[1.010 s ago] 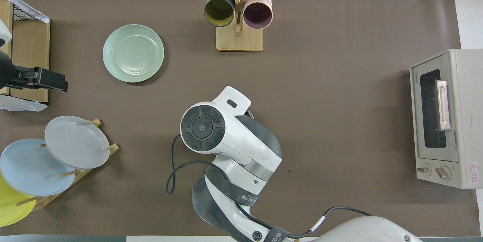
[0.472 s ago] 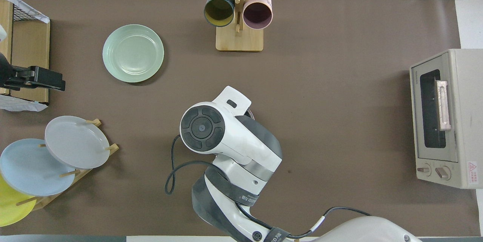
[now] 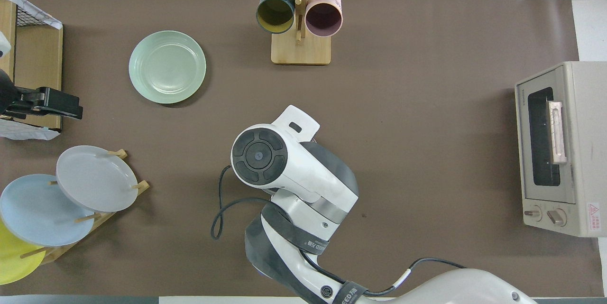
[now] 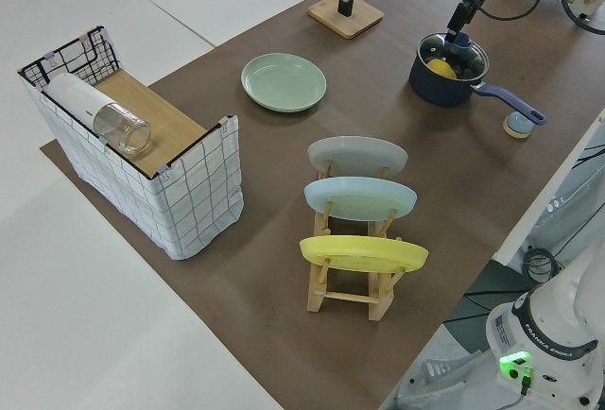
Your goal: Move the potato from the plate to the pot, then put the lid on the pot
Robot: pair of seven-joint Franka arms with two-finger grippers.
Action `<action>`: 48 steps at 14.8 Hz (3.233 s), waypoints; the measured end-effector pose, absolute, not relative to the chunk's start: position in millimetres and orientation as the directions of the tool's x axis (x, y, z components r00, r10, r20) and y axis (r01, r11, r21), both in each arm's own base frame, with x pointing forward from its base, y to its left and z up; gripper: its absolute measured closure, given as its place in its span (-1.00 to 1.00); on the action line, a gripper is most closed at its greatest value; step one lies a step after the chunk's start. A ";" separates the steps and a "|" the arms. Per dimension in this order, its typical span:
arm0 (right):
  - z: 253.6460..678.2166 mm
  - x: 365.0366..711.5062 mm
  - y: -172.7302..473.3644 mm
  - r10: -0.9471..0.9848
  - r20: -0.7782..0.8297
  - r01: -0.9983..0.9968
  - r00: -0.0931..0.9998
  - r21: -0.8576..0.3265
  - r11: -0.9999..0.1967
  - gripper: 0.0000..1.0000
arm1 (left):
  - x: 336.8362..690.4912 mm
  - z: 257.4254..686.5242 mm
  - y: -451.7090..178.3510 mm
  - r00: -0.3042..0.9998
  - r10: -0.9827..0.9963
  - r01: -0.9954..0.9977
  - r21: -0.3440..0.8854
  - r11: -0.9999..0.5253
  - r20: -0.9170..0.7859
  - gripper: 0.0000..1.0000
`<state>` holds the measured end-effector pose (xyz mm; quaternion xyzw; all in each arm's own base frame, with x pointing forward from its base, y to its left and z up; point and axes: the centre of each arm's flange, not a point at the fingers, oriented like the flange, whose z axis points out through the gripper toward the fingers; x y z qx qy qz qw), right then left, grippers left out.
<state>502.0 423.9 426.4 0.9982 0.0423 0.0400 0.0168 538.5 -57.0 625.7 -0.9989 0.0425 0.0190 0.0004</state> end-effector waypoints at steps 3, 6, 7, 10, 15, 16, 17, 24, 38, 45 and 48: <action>468.2 515.6 401.2 0.074 0.076 0.069 0.994 0.072 -0.995 -1.00 | 538.2 626.2 -57.1 0.996 -0.077 -0.077 0.001 -0.997 -0.037 -1.00; 528.8 546.8 340.2 0.095 0.048 0.091 0.994 0.089 -0.992 -1.00 | 537.9 626.7 -57.1 0.997 -0.075 -0.075 0.001 -0.997 -0.036 -1.00; 546.5 558.3 310.2 0.111 0.038 0.108 0.993 0.085 -0.991 -1.00 | 537.9 626.8 -57.1 0.997 -0.075 -0.075 0.001 -0.997 -0.036 -1.00; 582.2 582.2 207.6 0.143 -0.004 0.143 0.990 0.063 -0.988 -1.00 | 537.8 626.9 -57.1 0.997 -0.074 -0.074 0.001 -0.997 -0.036 -1.00; 598.9 583.9 77.8 0.117 -0.077 0.123 0.990 0.074 -0.990 -1.00 | 536.7 627.9 -61.0 0.996 -0.081 -0.081 0.001 -0.997 -0.034 -1.00; 596.9 579.7 69.9 0.105 -0.087 0.111 0.991 0.078 -0.991 -1.00 | 536.8 627.5 -60.7 0.996 -0.080 -0.080 0.001 -0.997 -0.035 -1.00; 594.2 574.5 66.5 0.099 -0.097 0.107 0.990 0.080 -0.991 -1.00 | 536.7 627.3 -60.6 0.996 -0.080 -0.080 0.001 -0.997 -0.036 -1.00; 602.5 552.4 30.2 0.037 -0.086 0.044 0.996 0.083 -0.996 -1.00 | 536.6 627.2 -61.5 0.996 -0.082 -0.082 0.001 -0.997 -0.036 -1.00; 599.2 554.3 -3.4 -0.023 -0.079 -0.016 0.997 0.083 -0.996 -1.00 | 536.2 626.8 -59.0 0.996 -0.077 -0.077 0.001 -0.997 -0.041 -1.00; 599.1 553.8 -22.9 -0.059 -0.079 -0.052 0.995 0.078 -0.996 -1.00 | 536.2 626.7 -59.0 0.996 -0.077 -0.077 0.001 -0.997 -0.042 -1.00; 599.0 553.3 -28.6 -0.070 -0.082 -0.065 0.994 0.059 -0.996 -1.00 | 536.2 626.7 -59.0 0.996 -0.077 -0.077 0.001 -0.997 -0.042 -1.00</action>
